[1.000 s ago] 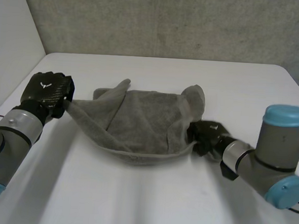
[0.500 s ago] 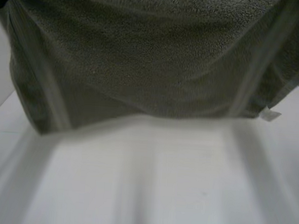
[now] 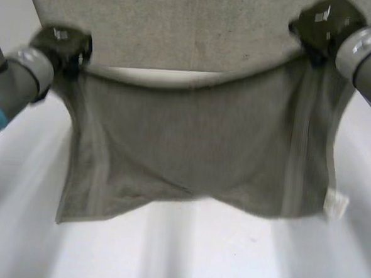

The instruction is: Fold the towel.

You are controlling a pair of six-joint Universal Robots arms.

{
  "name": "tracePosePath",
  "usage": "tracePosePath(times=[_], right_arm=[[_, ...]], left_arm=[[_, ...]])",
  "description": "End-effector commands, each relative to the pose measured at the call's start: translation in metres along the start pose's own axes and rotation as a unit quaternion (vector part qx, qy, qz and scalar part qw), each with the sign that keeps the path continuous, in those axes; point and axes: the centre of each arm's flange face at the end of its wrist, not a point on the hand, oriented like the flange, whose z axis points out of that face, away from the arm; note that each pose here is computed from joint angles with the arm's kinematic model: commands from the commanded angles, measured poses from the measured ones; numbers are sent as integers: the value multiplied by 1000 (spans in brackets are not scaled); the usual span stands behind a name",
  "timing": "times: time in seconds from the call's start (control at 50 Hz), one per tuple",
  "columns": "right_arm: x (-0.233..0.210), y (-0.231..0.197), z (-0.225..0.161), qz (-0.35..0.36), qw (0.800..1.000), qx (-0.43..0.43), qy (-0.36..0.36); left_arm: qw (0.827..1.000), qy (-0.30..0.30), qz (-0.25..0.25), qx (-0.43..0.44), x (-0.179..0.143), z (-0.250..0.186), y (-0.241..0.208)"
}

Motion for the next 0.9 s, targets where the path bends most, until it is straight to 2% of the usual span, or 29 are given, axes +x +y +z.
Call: tracePosePath(times=[0.02,0.04,0.06,0.08,0.12,0.16,0.2,0.26,0.32,0.34,0.44,0.5,0.54,0.62,0.66,0.68,0.72,0.86,0.9], right_arm=[[68,-63,5,-16,945,210,251],[69,-63,4,-16,945,210,251],[81,-81,-12,-19,927,246,284],[87,-91,-26,-22,918,264,296],[86,-91,-30,-21,920,264,290],[81,-86,-28,-20,927,252,277],[70,-73,-27,-9,947,215,239],[62,-65,-26,-3,958,191,215],[31,-36,-22,6,981,131,143],[31,-36,-22,6,981,131,142],[-13,12,-27,19,996,56,63],[-26,26,-27,23,998,34,45],[-56,58,-26,34,999,-11,3],[-81,83,-26,42,998,-48,-30],[-105,104,-27,48,994,-77,-61],[-105,104,-27,48,994,-77,-61],[-124,126,-28,53,990,-106,-82],[-137,143,-34,74,984,-134,-97],[-138,145,-37,100,980,-141,-95]], left_arm=[[947,-78,-9,310,-27,-11,-123],[947,-78,-9,311,-27,-12,-123],[933,-84,-25,348,-33,-22,-138],[926,-85,-45,364,-38,-30,-146],[925,-83,-60,365,-43,-34,-145],[928,-82,-72,355,-48,-33,-139],[942,-82,-85,314,-52,-25,-110],[949,-79,-88,292,-49,-22,-96],[967,-69,-101,223,-36,-14,-46],[967,-69,-101,223,-35,-14,-46],[985,-36,-117,125,-8,-13,25],[987,-20,-116,107,0,-14,41],[992,10,-105,67,16,-15,71],[996,31,-77,21,31,-19,105],[998,47,-31,-21,44,-23,134],[998,47,-31,-21,44,-23,134],[997,53,11,-48,49,-26,153],[996,54,25,-69,49,-33,165],[996,45,25,-67,42,-33,162]])
